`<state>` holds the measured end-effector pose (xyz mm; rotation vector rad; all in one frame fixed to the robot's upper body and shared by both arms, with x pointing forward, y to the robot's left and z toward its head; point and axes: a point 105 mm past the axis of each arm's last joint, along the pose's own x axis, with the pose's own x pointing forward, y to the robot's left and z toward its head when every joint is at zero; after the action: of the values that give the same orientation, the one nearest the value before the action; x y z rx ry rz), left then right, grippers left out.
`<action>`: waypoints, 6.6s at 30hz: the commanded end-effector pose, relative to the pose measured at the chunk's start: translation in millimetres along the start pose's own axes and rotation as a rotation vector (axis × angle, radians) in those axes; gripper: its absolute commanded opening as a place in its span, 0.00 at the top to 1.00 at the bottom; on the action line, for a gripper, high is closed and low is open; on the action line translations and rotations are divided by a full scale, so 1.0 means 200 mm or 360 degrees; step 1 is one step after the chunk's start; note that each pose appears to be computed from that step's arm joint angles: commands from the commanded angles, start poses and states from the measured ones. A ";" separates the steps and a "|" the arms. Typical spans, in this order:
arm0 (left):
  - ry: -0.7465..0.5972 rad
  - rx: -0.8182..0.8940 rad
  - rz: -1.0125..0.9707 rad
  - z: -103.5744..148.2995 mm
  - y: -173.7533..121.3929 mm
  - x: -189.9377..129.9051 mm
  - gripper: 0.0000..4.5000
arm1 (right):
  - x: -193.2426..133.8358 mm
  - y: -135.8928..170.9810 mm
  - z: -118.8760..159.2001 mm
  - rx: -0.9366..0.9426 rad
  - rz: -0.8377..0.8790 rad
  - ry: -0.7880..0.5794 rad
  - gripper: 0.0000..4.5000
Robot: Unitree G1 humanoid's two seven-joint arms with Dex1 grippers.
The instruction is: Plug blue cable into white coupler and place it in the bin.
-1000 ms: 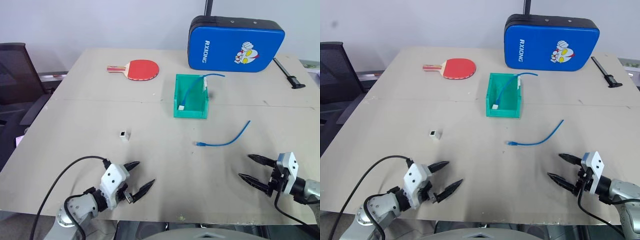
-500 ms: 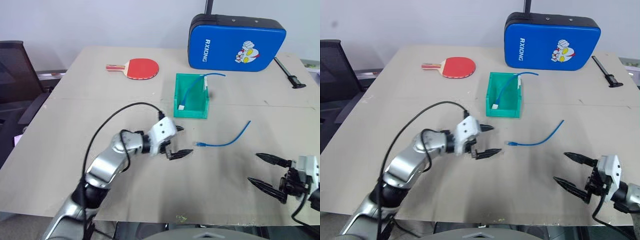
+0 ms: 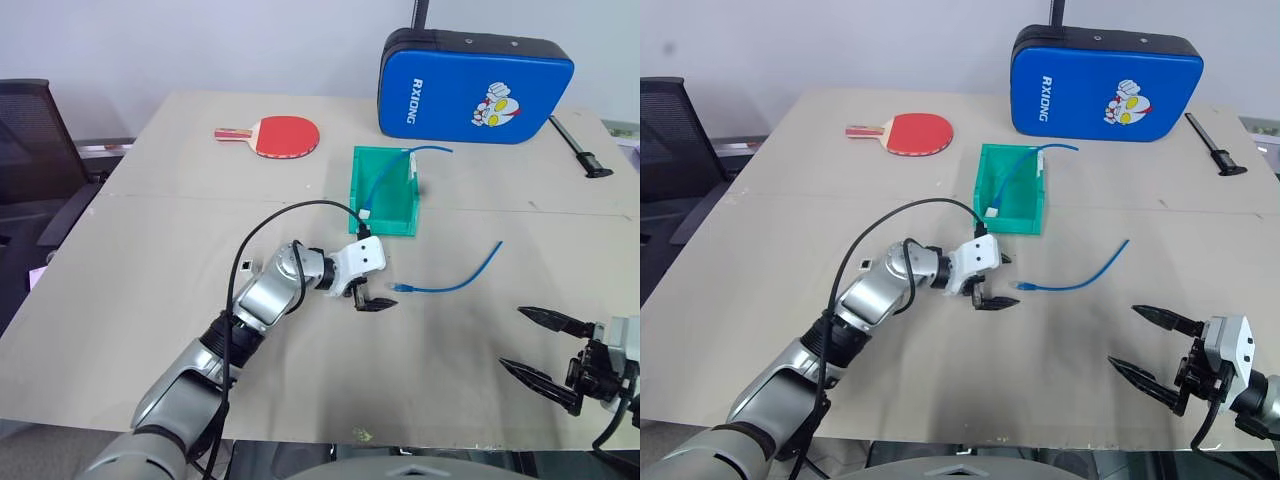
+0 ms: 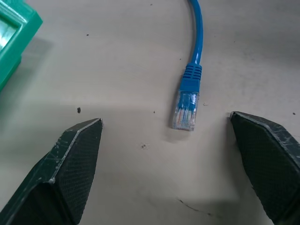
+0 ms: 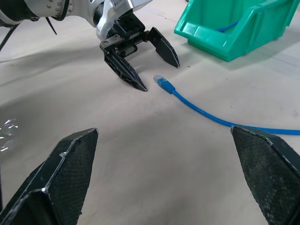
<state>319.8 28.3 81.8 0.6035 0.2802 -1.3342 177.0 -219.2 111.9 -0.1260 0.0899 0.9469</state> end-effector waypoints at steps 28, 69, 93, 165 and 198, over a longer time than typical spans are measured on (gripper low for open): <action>-0.1095 -0.1161 -0.0379 0.41 -0.24 -0.26 1.00 | 0.46 0.16 0.23 0.1103 0.0181 -0.0428 0.00; -0.0958 -0.1147 -0.0345 0.33 -0.41 -0.41 0.18 | 0.55 0.13 0.28 0.1184 0.0377 -0.0590 1.00; -0.0098 -0.0702 0.2265 -0.51 -0.16 -0.78 0.18 | 0.73 0.06 0.45 0.0377 0.0349 -0.0666 1.00; -0.0902 -0.0092 0.1516 0.33 0.10 -0.46 0.92 | 1.26 0.04 0.47 -0.0528 0.0004 -0.0250 1.00; -0.0577 -0.0546 0.0984 -0.01 -0.03 -0.11 0.92 | 1.17 0.17 -0.40 0.0328 0.0211 0.0642 1.00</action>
<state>311.3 61.1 61.4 0.1323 0.1331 -0.7046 315.8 -14.5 82.6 -0.1303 0.2040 1.0119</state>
